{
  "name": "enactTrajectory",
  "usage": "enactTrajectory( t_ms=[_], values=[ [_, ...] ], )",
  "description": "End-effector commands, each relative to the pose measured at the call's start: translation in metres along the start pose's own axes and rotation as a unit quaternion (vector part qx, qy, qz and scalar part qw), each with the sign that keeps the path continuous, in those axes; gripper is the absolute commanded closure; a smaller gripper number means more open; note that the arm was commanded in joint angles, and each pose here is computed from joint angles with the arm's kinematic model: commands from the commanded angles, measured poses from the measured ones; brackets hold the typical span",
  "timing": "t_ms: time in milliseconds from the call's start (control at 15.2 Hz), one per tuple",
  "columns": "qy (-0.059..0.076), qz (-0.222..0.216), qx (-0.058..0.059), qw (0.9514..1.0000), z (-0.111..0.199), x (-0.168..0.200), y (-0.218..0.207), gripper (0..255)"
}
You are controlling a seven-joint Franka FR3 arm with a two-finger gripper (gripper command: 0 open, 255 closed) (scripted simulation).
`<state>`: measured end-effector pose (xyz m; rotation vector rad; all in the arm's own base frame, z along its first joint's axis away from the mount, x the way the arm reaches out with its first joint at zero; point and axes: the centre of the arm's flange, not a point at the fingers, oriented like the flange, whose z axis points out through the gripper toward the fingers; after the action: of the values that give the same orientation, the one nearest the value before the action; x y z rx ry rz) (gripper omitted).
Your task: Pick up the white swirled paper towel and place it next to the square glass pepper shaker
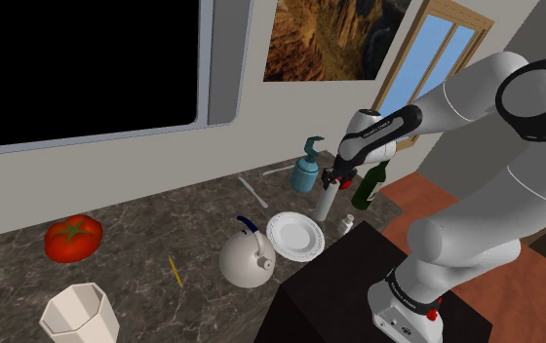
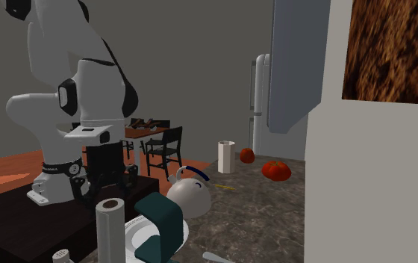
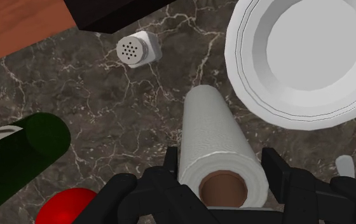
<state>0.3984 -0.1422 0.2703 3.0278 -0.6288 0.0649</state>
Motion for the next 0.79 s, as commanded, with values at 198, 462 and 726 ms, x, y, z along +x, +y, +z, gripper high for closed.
enactTrajectory(
  t_ms=[198,462,726],
  values=[
    [0.0,0.0,0.0,1.0,0.0,0.0,0.0,0],
    [0.0,0.0,0.0,1.0,-0.026,0.0,0.0,0],
    [0.0,0.0,0.0,1.0,-0.05,0.0,0.0,0]
  ],
)
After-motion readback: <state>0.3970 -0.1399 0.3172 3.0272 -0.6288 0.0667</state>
